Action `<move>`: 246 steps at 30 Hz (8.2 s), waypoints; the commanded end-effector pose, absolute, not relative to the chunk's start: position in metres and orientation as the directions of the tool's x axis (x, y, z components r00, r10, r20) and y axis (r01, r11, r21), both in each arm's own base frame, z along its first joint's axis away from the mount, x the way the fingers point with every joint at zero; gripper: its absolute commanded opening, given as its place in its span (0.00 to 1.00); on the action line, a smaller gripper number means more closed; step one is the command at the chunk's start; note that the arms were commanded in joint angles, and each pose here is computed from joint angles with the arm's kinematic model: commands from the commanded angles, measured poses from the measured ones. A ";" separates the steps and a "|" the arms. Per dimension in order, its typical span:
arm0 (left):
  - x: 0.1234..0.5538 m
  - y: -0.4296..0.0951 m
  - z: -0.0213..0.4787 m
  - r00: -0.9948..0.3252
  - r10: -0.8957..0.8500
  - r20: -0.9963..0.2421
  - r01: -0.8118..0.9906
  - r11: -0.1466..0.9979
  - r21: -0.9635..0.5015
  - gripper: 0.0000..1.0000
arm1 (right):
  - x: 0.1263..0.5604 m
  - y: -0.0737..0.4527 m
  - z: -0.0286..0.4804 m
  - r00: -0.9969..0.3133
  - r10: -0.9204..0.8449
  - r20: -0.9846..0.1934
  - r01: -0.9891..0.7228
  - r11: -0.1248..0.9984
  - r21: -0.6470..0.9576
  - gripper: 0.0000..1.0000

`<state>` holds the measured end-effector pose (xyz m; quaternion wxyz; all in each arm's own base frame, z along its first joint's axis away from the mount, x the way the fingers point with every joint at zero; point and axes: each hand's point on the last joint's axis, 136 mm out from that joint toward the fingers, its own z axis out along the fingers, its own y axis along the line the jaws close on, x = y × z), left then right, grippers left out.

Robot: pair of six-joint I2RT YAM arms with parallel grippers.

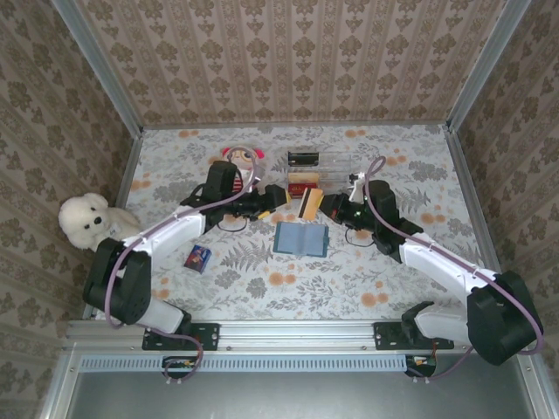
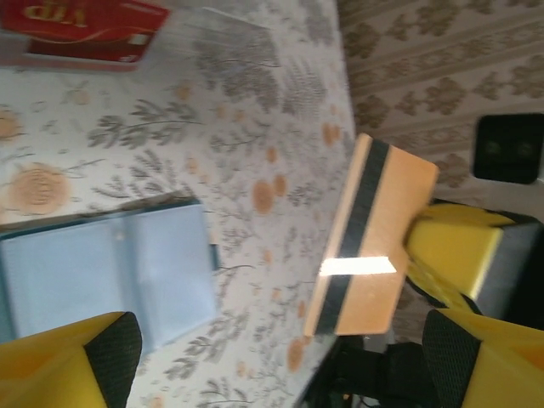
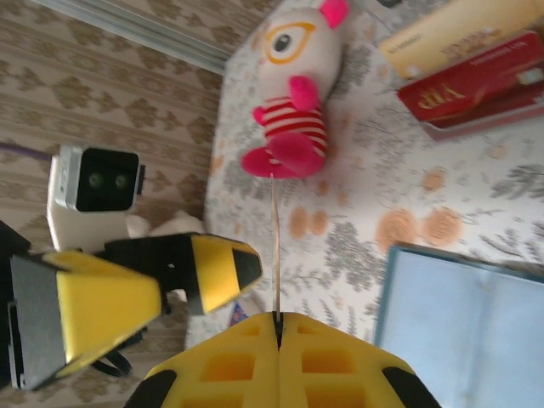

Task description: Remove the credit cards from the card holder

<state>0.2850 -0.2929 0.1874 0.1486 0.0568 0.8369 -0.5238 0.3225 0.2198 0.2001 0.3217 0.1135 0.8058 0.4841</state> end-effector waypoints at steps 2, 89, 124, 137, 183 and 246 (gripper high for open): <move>0.272 -0.302 0.223 -0.944 -0.062 -0.324 0.288 0.320 -0.902 0.89 | 0.329 0.228 0.235 -0.746 0.553 -0.371 -0.191 0.357 0.914 0.00; 0.425 -0.353 0.121 0.233 0.769 -0.596 0.970 -0.136 0.203 0.00 | 0.312 0.162 0.146 -0.813 0.490 -0.314 0.099 0.649 0.755 1.00; 0.444 -0.347 0.120 0.141 0.734 -0.664 0.985 -0.040 0.165 0.00 | 0.312 0.164 0.144 -0.814 0.507 -0.282 0.123 0.625 0.771 1.00; 0.431 -0.356 0.093 0.191 0.779 -0.597 0.980 -0.111 0.168 0.00 | 0.313 0.163 0.139 -0.815 0.511 -0.273 0.135 0.626 0.768 1.00; 0.416 -0.342 0.225 0.125 0.589 -0.798 0.969 0.100 0.226 0.47 | 0.305 0.165 0.131 -0.837 0.461 -0.296 0.126 0.689 0.714 1.00; 0.399 -0.123 0.154 -0.708 -0.226 -0.670 0.108 0.902 -0.418 1.00 | 0.289 0.246 -0.009 -0.985 -0.074 -0.157 -0.062 0.995 -0.082 0.76</move>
